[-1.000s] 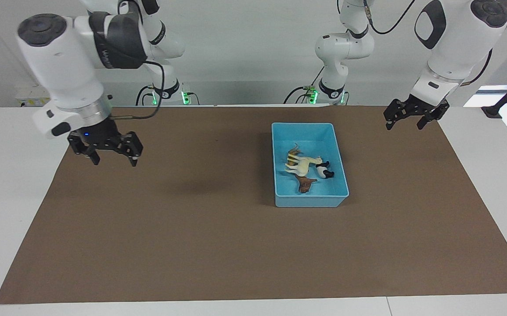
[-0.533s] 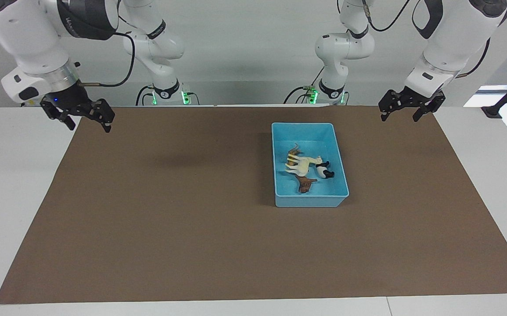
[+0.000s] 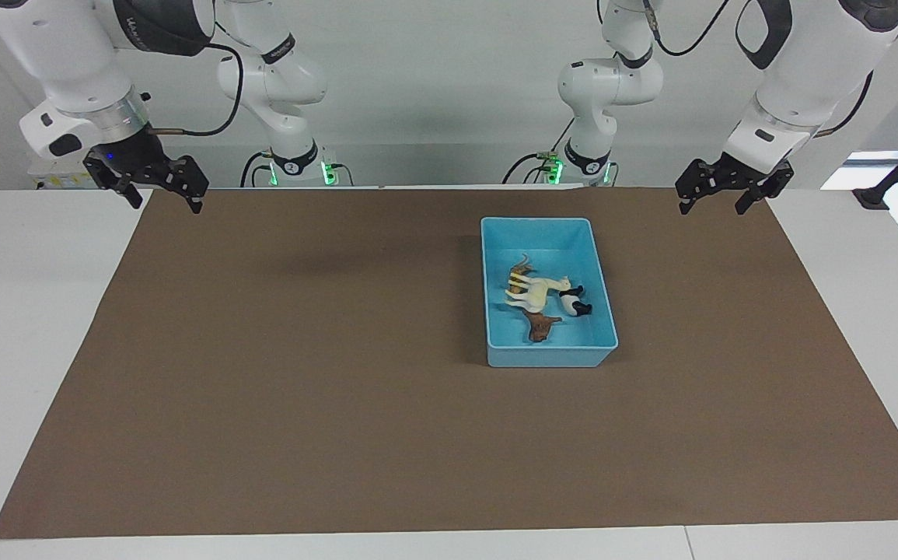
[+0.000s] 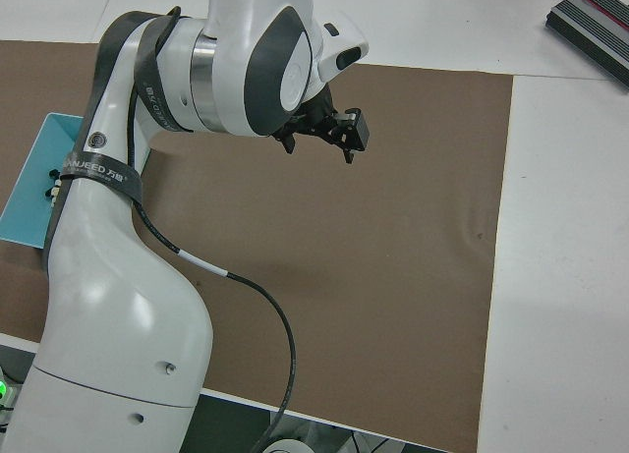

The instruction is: Put all toys into storage box

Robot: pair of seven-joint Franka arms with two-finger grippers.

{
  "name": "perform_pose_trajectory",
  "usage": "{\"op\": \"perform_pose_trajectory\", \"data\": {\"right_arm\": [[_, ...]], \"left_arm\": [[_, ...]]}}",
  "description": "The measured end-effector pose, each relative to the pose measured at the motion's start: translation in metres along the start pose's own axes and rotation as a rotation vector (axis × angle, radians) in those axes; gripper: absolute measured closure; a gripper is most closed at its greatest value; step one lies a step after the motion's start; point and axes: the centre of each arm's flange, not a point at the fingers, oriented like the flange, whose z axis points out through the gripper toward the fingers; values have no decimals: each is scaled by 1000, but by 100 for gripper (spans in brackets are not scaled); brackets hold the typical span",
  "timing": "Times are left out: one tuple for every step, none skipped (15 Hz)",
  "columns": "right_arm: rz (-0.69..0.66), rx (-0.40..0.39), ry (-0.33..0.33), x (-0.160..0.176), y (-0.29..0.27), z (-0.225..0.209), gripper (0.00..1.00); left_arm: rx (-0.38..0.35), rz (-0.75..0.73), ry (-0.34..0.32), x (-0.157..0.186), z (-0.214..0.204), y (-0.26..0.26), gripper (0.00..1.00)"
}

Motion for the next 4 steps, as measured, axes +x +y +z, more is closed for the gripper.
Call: {"op": "perform_pose_trajectory", "data": {"right_arm": [[0, 4, 2, 0, 0, -1, 0], [1, 16, 2, 0, -1, -1, 0], [3, 30, 2, 0, -1, -1, 0], [6, 35, 2, 0, 0, -1, 0]], "left_arm": [[0, 0, 0, 0, 0, 0, 0], [0, 0, 0, 0, 0, 0, 0], [0, 0, -1, 0, 0, 0, 0], [0, 0, -1, 0, 0, 0, 0]]}}
